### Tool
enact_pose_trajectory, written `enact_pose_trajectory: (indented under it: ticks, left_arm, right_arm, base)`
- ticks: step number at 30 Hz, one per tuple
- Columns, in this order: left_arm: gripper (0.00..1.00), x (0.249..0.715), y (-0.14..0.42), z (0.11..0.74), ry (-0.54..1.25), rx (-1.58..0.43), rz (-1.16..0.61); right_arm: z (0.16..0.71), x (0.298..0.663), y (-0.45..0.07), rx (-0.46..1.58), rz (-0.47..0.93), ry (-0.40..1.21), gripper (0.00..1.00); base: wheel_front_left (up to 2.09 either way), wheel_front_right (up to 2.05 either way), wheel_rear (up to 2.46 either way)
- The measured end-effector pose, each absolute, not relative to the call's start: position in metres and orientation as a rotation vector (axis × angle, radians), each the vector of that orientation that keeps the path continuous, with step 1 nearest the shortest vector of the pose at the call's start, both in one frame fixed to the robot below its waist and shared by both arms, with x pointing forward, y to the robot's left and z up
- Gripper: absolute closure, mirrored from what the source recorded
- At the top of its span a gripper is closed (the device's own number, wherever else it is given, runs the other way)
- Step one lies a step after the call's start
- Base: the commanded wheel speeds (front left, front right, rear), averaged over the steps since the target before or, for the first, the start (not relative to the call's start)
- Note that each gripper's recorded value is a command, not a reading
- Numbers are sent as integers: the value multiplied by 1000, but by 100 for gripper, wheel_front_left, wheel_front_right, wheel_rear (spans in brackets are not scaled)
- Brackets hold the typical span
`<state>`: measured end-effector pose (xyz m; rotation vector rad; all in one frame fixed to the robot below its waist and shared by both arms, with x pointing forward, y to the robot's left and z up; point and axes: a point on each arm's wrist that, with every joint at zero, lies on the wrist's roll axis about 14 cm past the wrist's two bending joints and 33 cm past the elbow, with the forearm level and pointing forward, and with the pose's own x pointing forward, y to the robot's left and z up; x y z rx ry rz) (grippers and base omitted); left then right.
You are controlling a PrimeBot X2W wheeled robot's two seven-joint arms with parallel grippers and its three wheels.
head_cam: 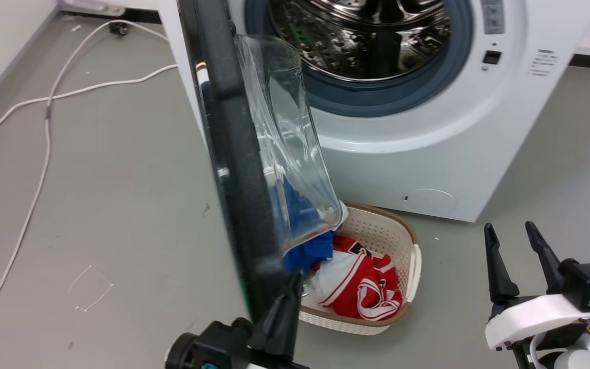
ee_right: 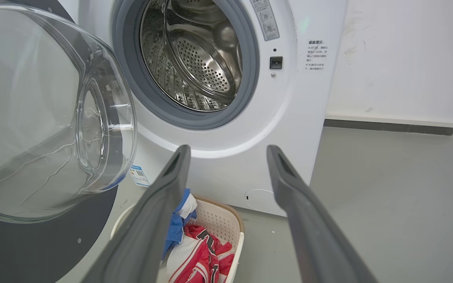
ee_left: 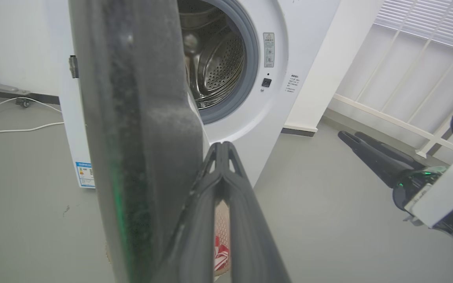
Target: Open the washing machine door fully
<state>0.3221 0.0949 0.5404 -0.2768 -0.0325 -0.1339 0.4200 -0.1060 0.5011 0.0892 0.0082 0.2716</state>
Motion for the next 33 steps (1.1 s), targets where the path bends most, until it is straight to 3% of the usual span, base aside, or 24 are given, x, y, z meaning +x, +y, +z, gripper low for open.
enact_pose_trajectory:
  ticks: [17,33]
  left_arm:
    - [100,289,223,528,-78,-269,324]
    - [100,305,334,517,-98,-202,523]
  right_arm:
    - [503,435,-47,90,427,-3,0]
    - [491,442,-59,96,394,32,0]
  base:
    - [0,0,0]
    - [0,0,0]
